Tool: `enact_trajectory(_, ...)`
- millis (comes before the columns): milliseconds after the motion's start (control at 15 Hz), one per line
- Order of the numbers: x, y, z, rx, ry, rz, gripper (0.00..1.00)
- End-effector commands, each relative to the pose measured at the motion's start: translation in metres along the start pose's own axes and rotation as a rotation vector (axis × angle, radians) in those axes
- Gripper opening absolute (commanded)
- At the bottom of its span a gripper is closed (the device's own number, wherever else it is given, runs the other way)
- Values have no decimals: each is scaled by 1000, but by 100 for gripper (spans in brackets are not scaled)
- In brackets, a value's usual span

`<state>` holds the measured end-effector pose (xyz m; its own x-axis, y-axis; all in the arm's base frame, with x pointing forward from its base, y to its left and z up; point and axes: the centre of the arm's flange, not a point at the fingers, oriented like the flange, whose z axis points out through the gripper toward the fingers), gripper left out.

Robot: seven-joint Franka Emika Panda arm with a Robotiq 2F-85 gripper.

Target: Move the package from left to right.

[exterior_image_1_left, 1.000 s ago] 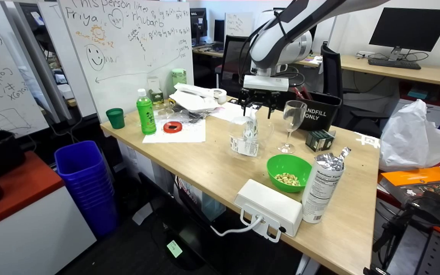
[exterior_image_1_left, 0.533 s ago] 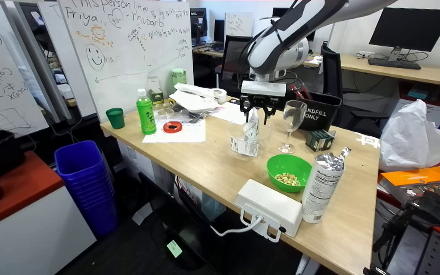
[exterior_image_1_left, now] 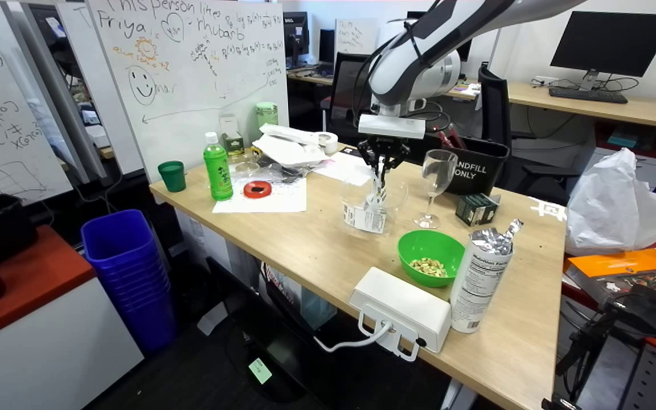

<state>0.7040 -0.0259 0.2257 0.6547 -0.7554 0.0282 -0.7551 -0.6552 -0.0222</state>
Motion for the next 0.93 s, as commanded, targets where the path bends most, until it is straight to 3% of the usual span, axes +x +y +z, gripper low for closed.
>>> enact_trajectory(0,-2,9,-8,22,-12,-19,0)
enact_trajectory(267,-6,17,-23,53,-2,-60,0)
enact_trajectory(533,-11,34,-74,119,27,-123,0)
enact_trajectory(867,-27,81,-143,235,26,-276,0)
